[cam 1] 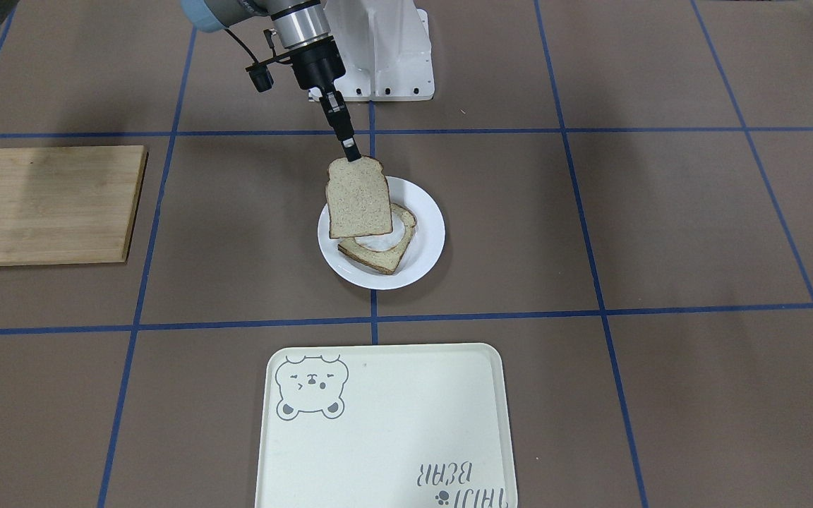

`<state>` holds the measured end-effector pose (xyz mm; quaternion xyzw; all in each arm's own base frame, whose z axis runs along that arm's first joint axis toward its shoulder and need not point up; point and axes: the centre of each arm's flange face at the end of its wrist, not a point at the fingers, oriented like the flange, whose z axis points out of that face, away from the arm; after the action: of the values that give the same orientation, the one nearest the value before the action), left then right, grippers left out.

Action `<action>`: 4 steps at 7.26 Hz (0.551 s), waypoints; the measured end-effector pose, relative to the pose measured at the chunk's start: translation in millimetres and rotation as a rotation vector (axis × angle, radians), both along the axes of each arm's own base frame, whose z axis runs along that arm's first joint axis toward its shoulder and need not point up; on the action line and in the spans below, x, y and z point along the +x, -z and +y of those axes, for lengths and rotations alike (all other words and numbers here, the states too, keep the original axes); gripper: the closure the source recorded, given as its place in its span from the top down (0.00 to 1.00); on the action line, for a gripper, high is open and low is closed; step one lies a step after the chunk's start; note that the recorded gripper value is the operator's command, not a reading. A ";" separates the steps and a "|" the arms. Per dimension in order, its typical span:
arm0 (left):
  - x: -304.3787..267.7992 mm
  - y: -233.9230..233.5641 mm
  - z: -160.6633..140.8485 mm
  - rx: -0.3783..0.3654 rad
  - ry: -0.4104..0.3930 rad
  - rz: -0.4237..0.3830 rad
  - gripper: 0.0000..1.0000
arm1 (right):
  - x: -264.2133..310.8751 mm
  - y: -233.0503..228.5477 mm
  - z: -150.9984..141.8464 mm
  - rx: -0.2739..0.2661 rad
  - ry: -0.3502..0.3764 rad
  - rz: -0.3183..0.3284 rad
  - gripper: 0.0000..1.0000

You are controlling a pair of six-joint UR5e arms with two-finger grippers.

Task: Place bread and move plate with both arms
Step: 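Carry the bread slice with the right gripper over the egg toast plate, then lower the bread slice onto the egg toast and open the right gripper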

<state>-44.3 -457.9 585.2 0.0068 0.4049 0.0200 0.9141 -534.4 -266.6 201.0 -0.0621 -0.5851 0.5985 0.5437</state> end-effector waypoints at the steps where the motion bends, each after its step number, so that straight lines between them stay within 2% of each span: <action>1: 0.0 1.4 0.0 0.003 0.000 0.000 0.98 | -2.9 0.5 -0.1 -0.019 -0.032 -0.013 0.00; 4: -0.1 7.4 0.8 0.012 0.002 0.000 0.98 | -25.0 4.3 -8.1 -0.045 -0.106 -0.026 0.00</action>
<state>-44.4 -457.1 577.8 0.0126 0.4046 0.0217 0.9142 -559.4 -274.7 196.7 -0.0510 -0.5812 0.6385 0.5019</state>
